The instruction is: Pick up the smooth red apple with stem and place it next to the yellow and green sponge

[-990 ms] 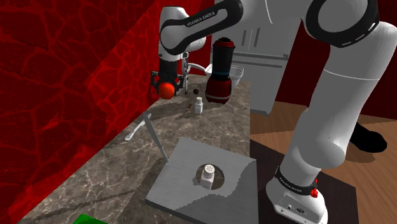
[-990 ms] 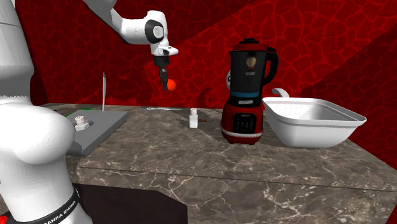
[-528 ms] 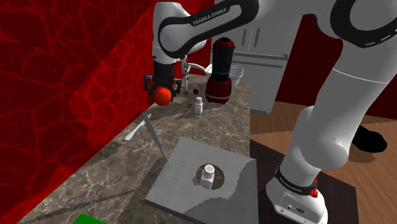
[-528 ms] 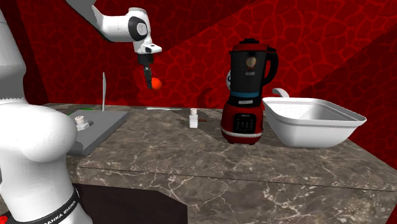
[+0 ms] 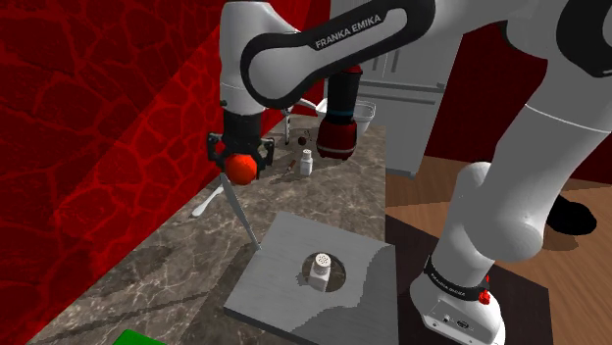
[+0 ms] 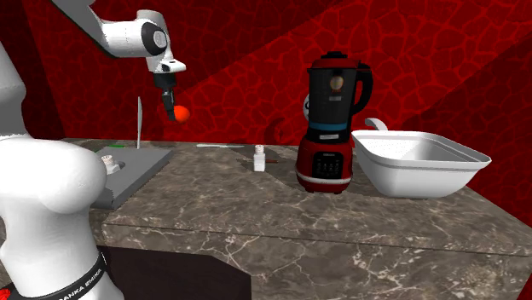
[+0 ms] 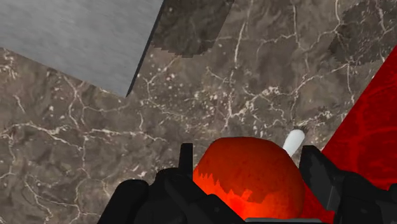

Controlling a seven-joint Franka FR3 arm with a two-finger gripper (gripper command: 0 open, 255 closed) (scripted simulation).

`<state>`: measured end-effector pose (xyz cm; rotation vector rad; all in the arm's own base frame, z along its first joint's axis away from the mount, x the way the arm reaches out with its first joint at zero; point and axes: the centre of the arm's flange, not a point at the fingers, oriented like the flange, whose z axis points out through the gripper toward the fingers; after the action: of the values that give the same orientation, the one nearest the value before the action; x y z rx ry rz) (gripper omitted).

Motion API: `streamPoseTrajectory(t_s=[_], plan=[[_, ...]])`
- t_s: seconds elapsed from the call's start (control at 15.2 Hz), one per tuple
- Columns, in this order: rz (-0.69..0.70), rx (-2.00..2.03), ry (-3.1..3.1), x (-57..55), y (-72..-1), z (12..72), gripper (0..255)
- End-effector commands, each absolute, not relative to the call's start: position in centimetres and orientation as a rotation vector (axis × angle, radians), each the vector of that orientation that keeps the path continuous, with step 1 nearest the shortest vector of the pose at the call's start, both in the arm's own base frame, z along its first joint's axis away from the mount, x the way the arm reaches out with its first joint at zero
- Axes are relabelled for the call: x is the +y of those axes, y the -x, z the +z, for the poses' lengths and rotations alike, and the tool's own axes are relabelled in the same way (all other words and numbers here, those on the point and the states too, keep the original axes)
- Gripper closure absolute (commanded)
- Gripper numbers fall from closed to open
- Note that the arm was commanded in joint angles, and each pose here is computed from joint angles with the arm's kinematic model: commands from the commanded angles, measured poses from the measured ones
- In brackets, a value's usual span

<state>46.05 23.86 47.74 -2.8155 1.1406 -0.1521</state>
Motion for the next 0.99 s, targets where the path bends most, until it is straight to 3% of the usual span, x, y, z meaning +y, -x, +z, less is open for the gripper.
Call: streamPoseTrajectory(t_s=[0.0,0.92], plan=[[-0.152,1.143,2.814,26.0,-44.5,47.8,255],[-0.152,1.143,2.814,41.0,-33.6,47.8,255]])
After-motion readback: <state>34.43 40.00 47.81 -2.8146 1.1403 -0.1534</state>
